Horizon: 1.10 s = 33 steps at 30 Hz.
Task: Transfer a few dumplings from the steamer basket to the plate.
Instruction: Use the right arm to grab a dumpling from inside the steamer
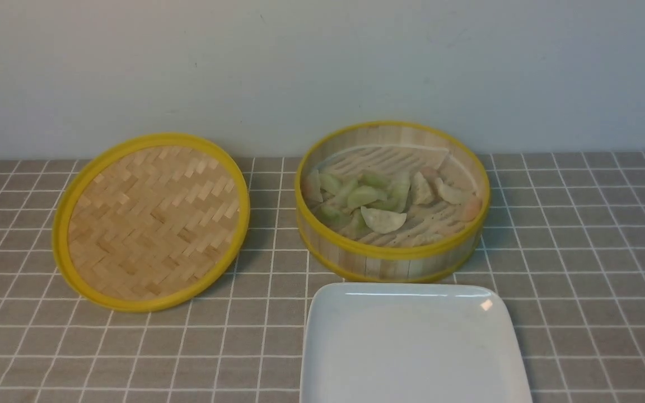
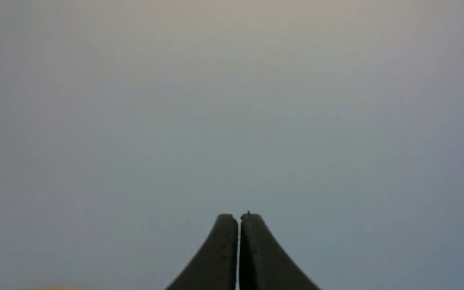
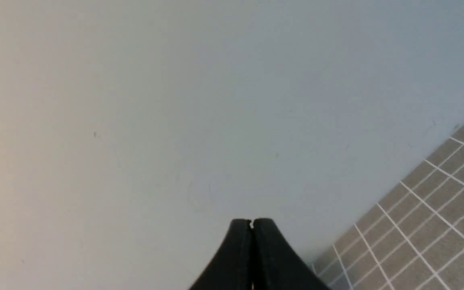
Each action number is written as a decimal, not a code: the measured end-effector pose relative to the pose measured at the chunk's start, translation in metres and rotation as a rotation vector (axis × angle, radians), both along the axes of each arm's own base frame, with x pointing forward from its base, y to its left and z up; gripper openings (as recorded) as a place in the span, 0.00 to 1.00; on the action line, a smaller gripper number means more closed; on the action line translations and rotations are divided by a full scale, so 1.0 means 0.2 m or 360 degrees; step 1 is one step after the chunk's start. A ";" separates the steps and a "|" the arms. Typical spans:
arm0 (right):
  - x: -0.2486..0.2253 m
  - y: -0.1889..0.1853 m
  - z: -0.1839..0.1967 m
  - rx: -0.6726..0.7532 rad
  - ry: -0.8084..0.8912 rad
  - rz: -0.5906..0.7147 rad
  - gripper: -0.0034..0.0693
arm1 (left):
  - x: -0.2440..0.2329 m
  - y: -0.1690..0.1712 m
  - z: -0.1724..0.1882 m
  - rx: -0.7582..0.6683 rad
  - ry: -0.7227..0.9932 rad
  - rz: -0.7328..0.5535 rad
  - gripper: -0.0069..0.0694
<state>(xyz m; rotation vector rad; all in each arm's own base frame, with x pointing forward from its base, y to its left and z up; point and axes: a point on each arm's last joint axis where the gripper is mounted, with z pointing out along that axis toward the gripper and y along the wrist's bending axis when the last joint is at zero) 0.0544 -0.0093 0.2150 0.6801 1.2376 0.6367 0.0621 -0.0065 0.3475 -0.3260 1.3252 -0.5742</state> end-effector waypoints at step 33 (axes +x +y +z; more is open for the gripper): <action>1.48 0.52 0.81 -0.1595 0.1567 0.1366 0.04 | 0.77 -0.25 -0.22 0.0813 0.1719 -0.1021 0.08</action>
